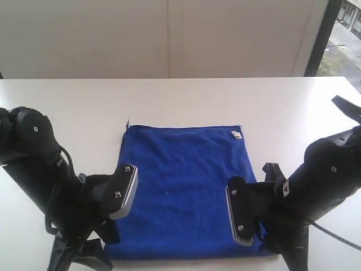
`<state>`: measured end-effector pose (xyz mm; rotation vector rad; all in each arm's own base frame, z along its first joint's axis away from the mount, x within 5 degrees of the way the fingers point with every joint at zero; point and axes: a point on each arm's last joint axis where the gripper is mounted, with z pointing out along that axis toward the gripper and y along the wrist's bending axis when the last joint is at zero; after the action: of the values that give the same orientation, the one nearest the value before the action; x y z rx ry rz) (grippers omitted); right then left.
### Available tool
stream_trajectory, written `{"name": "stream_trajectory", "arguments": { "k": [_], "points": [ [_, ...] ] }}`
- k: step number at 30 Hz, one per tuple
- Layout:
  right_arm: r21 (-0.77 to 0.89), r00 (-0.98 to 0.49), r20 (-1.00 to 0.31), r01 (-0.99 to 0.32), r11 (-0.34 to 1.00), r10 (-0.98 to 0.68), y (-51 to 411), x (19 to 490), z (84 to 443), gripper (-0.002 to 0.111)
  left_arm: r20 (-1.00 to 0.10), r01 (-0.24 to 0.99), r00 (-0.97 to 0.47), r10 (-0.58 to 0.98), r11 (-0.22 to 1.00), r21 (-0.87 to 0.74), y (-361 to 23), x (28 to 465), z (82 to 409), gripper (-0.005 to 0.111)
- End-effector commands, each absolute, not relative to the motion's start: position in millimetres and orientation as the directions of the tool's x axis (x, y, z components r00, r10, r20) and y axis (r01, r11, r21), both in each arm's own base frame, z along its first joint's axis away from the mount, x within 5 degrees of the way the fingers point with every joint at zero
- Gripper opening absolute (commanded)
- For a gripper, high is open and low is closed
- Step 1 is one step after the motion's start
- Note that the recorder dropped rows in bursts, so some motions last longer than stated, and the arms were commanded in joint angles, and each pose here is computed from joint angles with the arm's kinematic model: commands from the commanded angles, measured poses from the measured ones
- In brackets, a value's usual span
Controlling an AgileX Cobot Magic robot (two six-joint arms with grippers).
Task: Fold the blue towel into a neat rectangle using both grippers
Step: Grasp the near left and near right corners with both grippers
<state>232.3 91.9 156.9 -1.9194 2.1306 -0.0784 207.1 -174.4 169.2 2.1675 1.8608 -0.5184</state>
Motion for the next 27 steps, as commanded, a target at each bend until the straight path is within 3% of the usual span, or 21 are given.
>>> {"name": "stream_trajectory", "arguments": {
  "k": [1, 12, 18, 27],
  "points": [
    [-0.222, -0.106, -0.157, -0.965, 0.139, -0.982, 91.7, 234.1, 149.2, 0.050, -0.414, 0.983, 0.164, 0.895, -0.185, -0.012, -172.9, 203.9, 162.6, 0.052],
    [-0.204, -0.157, -0.120, -0.962, 0.179, -0.980, 87.4, 231.9, 146.1, 0.050, -0.413, 0.985, 0.168, 0.895, -0.167, 0.038, -173.4, 208.4, 158.7, 0.052],
    [-0.172, -0.168, -0.103, -0.968, 0.184, -0.980, 86.0, 228.1, 146.8, 0.056, -0.407, 0.987, 0.149, 0.901, -0.159, 0.009, -174.6, 209.7, 149.5, 0.052],
    [-0.205, -0.160, -0.122, -0.962, 0.183, -0.980, 83.9, 222.5, 164.1, 0.057, -0.413, 0.987, 0.142, 0.900, -0.160, -0.010, -176.9, 211.2, 140.4, 0.052]
  ]
}}
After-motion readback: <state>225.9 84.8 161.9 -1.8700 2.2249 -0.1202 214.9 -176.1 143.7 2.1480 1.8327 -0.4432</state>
